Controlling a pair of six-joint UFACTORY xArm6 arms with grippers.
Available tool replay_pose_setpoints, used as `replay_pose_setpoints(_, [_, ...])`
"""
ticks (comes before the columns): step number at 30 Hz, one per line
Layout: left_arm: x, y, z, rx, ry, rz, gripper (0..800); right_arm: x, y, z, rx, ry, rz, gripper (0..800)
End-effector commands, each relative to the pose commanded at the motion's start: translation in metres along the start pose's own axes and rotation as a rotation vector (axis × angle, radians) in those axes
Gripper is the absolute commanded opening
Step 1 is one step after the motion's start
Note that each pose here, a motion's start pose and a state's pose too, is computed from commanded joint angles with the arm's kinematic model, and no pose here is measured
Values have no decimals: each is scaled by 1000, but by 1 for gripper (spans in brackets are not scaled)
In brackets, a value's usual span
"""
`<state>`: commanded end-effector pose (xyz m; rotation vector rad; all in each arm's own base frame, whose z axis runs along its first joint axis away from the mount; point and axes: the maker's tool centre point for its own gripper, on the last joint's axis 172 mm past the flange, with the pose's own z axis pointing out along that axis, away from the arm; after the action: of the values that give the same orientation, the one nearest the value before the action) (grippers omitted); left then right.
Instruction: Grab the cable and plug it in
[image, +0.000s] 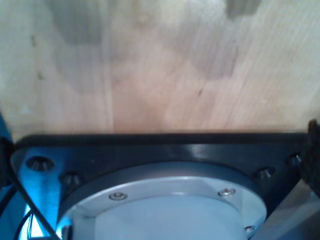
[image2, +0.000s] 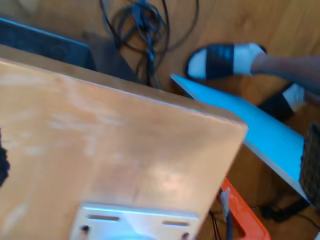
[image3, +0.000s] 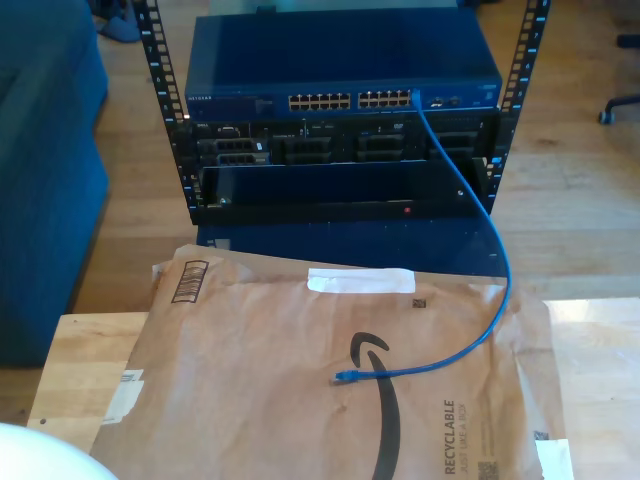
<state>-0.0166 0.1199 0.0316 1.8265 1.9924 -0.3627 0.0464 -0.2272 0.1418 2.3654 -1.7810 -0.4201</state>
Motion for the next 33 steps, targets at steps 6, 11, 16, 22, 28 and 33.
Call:
replay_pose_setpoints(6, [0, 0, 0, 0, 0, 0, 800, -33, 11, 46, -5, -116, 43, 798])
replay_pose_setpoints(11, [0, 0, 0, 0, 0, 0, 800, -44, 6, 75, 16, -140, 61, 797])
replay_pose_setpoints(16, [0, 0, 0, 0, 0, 0, 800, -51, -2, 96, 26, -146, 48, 797])
replay_pose_setpoints(22, [0, 0, 0, 0, 0, 0, 800, -61, -10, 115, 29, -179, 26, 797])
replay_pose_setpoints(28, [0, 0, 0, 0, 0, 0, 800, -63, -11, 119, 29, -190, 28, 799])
replay_pose_setpoints(33, [0, 0, 0, 0, 0, 0, 800, -63, -11, 119, 29, -190, 28, 799])
